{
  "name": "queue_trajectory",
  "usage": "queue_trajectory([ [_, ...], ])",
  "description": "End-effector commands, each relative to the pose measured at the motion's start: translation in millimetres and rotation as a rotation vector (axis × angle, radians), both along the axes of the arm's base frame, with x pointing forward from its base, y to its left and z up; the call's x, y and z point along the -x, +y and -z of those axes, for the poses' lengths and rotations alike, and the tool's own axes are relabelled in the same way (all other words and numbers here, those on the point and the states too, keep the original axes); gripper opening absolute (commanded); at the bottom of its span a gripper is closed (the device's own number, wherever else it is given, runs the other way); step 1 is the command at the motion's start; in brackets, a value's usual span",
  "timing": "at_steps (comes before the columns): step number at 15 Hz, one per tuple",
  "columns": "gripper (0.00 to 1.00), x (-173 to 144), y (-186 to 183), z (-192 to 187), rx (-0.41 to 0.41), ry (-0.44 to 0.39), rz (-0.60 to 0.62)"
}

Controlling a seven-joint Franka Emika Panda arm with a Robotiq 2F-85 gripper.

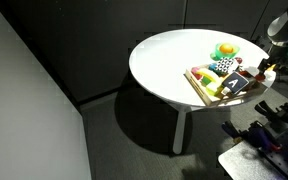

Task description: Put the strawberry in the green bowl.

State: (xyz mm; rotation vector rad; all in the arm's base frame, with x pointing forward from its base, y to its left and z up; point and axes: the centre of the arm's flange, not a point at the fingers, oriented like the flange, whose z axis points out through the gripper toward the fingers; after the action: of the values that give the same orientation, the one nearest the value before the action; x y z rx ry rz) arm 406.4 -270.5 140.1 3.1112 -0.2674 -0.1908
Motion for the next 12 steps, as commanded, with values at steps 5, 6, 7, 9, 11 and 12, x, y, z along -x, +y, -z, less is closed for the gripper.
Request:
queue_trajectory([
  [5, 1.00, -10.5, -3.0, 6.9, 0.027, 0.004, -0.033],
  [6, 1.00, -12.0, -2.1, 6.9, 0.028, 0.005, -0.038],
  [7, 1.00, -14.1, -1.0, 7.2, 0.029, 0.004, -0.041],
  [9, 1.00, -17.9, 2.0, 7.9, 0.031, 0.004, -0.050],
  [11, 1.00, -21.0, 4.7, 10.1, 0.033, 0.007, -0.059],
  [12, 1.00, -21.9, 5.4, 11.8, 0.035, 0.010, -0.062],
])
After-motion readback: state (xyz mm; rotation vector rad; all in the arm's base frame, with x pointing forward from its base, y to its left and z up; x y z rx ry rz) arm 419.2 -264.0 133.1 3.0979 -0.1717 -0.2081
